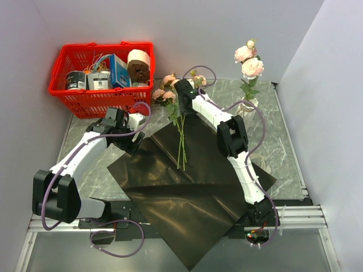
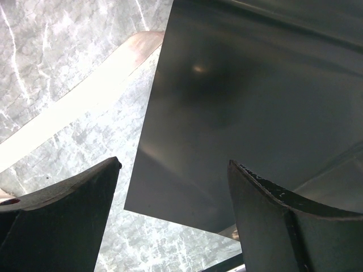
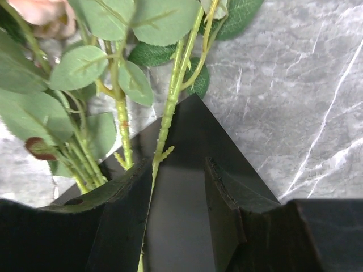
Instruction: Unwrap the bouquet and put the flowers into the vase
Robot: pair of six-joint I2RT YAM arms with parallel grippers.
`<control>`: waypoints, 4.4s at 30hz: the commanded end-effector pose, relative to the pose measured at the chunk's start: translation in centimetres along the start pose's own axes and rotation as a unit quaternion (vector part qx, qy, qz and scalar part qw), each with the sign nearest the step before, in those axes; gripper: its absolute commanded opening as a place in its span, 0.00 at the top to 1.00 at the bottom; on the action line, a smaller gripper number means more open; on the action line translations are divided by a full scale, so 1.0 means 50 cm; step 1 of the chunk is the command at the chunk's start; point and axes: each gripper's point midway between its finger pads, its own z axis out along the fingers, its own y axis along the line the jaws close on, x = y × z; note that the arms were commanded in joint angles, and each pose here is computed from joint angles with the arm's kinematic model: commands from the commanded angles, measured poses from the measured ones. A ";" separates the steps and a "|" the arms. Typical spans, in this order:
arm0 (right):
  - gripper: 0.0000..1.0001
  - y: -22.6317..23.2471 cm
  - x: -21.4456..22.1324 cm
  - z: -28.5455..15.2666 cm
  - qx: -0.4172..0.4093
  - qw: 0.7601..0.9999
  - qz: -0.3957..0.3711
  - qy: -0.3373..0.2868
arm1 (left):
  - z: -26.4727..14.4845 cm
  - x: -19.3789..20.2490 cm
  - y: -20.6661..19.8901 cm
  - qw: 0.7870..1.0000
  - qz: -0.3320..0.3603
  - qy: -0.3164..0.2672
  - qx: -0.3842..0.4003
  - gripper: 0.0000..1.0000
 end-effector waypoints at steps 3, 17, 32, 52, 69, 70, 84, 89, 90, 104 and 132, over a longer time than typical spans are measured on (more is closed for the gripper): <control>0.49 0.002 0.031 0.012 0.011 0.999 -0.022 0.030 | -0.034 -0.014 0.005 1.000 0.007 -0.028 -0.005 0.16; 0.59 0.046 0.076 -0.012 -0.011 0.999 -0.007 0.045 | -0.051 -0.007 0.000 0.999 0.013 -0.034 -0.004 0.16; 1.00 0.010 0.112 -0.093 -0.009 1.000 -0.004 -0.006 | -0.048 0.001 -0.006 0.999 0.013 -0.035 0.005 0.16; 1.00 -0.007 -0.266 -0.603 -0.125 0.886 -0.034 -0.446 | -0.046 -0.003 -0.010 0.999 0.009 -0.035 0.011 0.16; 1.00 -0.365 -0.259 -1.077 0.061 0.659 0.064 -0.747 | -0.049 -0.025 -0.010 0.999 0.004 -0.044 0.017 0.16; 1.00 -0.379 -0.252 -1.057 0.070 0.661 0.072 -0.743 | -0.049 -0.027 -0.010 0.999 0.005 -0.045 0.018 0.16; 1.00 -0.535 -0.240 -1.021 0.160 0.612 0.104 -0.767 | -0.046 -0.048 -0.007 0.999 0.002 -0.042 0.025 0.16; 1.00 -0.556 -0.258 -1.019 0.170 0.601 0.103 -0.774 | -0.038 -0.048 -0.006 0.999 0.004 -0.038 0.027 0.16; 1.00 -0.562 -0.258 -1.025 0.177 0.592 0.103 -0.779 | -0.038 -0.050 -0.006 0.999 0.004 -0.038 0.027 0.16; 1.00 -0.585 -0.307 -1.006 0.206 0.575 0.097 -0.786 | -0.013 -0.033 -0.008 0.999 0.003 -0.021 0.036 0.16; 0.50 -0.484 -0.217 -0.855 0.205 0.684 0.047 -0.698 | -0.025 -0.049 -0.008 0.999 0.003 -0.041 0.033 0.16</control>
